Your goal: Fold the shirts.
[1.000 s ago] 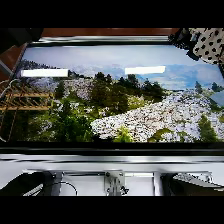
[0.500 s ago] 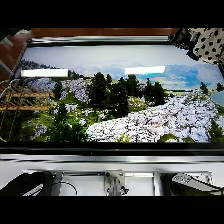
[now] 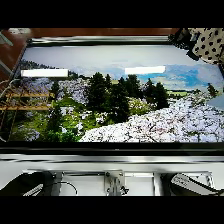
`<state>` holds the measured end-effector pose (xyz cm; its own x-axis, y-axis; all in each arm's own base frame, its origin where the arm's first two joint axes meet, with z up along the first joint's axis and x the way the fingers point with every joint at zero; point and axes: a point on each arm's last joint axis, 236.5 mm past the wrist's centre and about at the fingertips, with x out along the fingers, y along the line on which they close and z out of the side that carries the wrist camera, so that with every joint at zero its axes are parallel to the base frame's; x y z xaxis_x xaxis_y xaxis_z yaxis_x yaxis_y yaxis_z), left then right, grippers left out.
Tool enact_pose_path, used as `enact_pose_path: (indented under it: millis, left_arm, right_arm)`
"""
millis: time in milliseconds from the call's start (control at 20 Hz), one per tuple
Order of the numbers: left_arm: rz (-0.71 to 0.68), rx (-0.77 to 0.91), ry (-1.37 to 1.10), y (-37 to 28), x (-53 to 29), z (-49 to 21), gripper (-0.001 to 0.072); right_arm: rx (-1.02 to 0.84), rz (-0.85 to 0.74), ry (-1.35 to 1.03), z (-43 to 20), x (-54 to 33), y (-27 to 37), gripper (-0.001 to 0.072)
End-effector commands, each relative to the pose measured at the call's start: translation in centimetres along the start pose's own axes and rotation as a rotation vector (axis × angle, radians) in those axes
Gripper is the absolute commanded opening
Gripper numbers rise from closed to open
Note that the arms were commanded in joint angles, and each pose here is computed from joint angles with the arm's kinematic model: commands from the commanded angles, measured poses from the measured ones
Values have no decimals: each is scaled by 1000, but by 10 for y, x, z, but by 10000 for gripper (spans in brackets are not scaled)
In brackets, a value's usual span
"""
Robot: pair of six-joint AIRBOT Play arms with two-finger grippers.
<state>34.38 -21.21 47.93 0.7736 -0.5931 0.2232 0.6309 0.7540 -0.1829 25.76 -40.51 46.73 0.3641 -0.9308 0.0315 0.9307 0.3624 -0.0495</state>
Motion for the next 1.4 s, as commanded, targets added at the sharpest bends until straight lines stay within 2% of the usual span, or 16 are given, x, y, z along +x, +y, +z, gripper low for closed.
enact_pose_path:
  millis: [0, 350, 750, 1350]
  left_arm:
    - [4, 4, -2, 1, 0, 1, 462]
    - [4, 3, -2, 1, 0, 1, 462]
    - [8, 4, -15, 2, 0, 3, 462]
    - [71, 20, -64, 26, -4, 18, 462]
  right_arm:
    - [-33, -65, -6, -1, 4, -18, 78]
    - [-36, -70, -199, 42, 9, -39, 77]
    - [-2, -32, -251, 60, -4, -33, 77]
    - [-33, 13, -58, 36, -51, 16, 77]
